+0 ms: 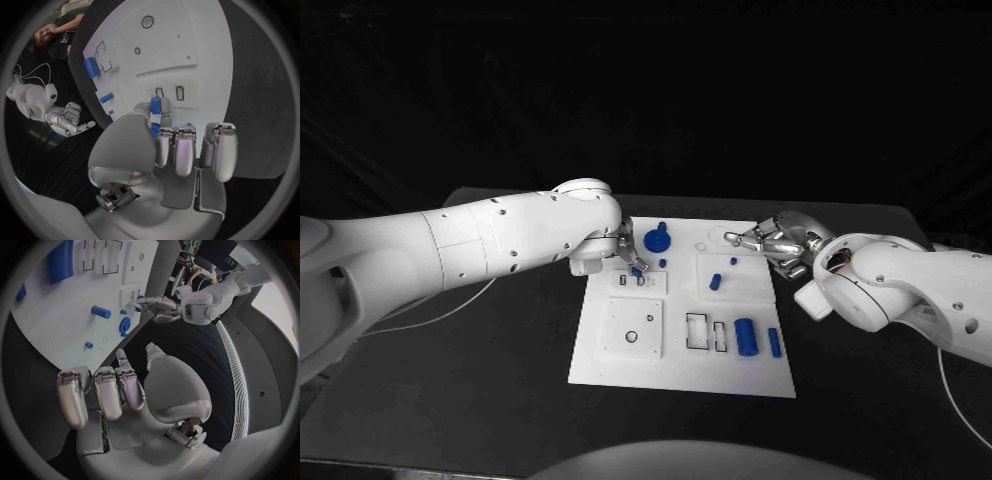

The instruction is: Assemble the parts on the task board

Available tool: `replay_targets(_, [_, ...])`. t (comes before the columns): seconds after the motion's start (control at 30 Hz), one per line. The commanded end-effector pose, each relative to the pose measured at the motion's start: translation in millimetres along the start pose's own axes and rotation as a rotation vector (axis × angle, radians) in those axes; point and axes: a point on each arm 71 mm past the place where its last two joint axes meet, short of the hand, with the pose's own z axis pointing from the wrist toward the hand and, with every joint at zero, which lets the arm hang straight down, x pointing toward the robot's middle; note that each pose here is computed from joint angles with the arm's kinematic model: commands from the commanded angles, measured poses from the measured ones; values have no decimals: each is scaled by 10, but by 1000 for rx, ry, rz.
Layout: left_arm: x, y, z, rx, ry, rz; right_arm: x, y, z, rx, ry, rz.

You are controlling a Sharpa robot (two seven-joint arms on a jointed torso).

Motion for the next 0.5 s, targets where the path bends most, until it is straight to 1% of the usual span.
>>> replay_targets(0.03, [32,16,-14,-53,50,9,11,-3,4,-1,8,-11])
replay_targets(0.2, [32,16,-13,-65,56,13,18,-3,7,-2,10,-11])
replay_targets(0.37, [42,12,-5,-86,77,35,23,-3,8,-2,12,-11])
replay_targets(0.5, [44,-5,-1,-92,75,47,25,-3,8,-2,12,-11])
